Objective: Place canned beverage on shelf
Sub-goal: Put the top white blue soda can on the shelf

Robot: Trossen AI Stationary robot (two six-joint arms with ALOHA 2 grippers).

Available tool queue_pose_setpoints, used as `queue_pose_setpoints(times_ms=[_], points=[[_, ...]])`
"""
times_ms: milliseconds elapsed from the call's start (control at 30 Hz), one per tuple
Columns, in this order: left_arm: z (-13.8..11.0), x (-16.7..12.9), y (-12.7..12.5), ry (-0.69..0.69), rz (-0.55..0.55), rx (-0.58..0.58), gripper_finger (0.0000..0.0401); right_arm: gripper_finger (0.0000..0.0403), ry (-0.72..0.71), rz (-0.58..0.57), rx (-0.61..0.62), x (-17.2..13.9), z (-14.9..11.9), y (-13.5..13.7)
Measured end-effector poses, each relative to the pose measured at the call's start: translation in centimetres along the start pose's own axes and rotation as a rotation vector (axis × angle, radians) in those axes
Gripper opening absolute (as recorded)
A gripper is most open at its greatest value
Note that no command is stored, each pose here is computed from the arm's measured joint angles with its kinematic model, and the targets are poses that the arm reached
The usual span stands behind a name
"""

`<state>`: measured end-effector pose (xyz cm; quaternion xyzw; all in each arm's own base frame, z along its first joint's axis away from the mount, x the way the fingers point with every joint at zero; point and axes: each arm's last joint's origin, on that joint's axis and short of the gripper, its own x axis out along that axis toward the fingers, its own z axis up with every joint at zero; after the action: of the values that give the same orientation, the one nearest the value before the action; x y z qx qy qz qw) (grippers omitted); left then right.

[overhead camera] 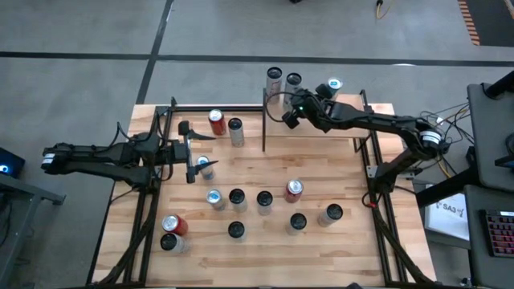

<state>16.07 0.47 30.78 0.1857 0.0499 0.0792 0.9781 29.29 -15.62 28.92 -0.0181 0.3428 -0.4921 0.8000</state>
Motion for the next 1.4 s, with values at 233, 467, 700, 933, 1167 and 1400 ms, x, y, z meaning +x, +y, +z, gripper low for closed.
queue_pose_setpoints(times_ms=[233,467,700,933,1167,1400], points=[[0.0,0.0,0.0,0.0,0.0,0.0,0.0313,0.0009,0.013,0.026,-0.021,1.9,-0.4,1.5],[0.0,0.0,0.0,0.001,0.0,0.0,0.0313,0.0009,0.021,0.023,-0.032,2.8,-0.7,2.2],[0.0,0.0,0.0,0.001,0.0,0.007,0.0313,0.0009,0.016,0.029,-0.007,2.7,-0.6,2.1],[0.0,0.0,0.0,0.004,-0.001,0.008,0.0313,0.0009,-0.005,0.106,0.045,2.3,-0.3,2.5],[-0.1,0.0,0.0,0.008,-0.003,0.009,0.0313,0.0009,-0.056,0.174,0.097,1.9,0.3,2.9],[-0.2,0.0,-0.1,0.017,-0.006,0.015,0.0313,0.0009,-0.207,0.174,0.144,1.8,1.9,2.5]])
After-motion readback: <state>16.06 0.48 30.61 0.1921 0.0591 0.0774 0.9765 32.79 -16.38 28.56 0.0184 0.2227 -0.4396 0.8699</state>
